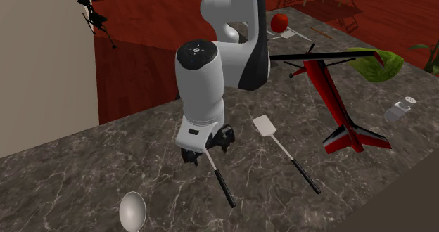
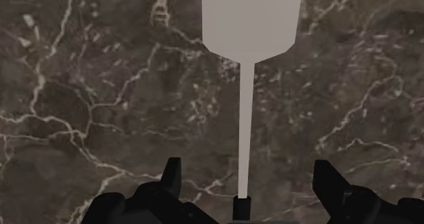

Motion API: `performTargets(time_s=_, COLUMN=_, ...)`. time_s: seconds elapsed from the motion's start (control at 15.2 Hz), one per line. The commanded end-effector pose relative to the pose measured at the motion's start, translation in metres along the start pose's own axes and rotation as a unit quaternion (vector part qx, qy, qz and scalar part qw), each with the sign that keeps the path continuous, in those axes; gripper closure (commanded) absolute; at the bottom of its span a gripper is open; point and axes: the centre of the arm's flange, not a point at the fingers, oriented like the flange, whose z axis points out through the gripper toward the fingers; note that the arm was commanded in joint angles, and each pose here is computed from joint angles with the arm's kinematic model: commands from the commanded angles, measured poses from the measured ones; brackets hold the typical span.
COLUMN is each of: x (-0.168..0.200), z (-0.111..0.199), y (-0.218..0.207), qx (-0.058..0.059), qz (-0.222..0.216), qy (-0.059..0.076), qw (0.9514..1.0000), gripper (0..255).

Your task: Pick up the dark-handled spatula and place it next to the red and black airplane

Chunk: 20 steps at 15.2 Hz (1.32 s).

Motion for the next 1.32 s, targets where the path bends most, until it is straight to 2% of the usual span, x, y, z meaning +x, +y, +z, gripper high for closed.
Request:
performTargets(time_s=0.0, x=0.0000, z=0.0106, y=-0.0005, qx=0.000, qz=0.000, qy=0.000, qw=1.0000, gripper=0)
performTargets(time_s=0.53, x=0.0000, z=0.0136, y=-0.0005, qx=0.000, qz=0.000, qy=0.000, qw=1.0000, gripper=0)
performTargets(time_s=0.59, x=0.0000, z=0.0136, y=-0.0005, qx=0.000, qz=0.000, qy=0.000, qw=1.0000, gripper=255)
performTargets(time_s=1.25, x=0.0003, z=0.0084, y=-0.0005, qx=0.000, qz=0.000, qy=0.000, qw=1.0000, gripper=255)
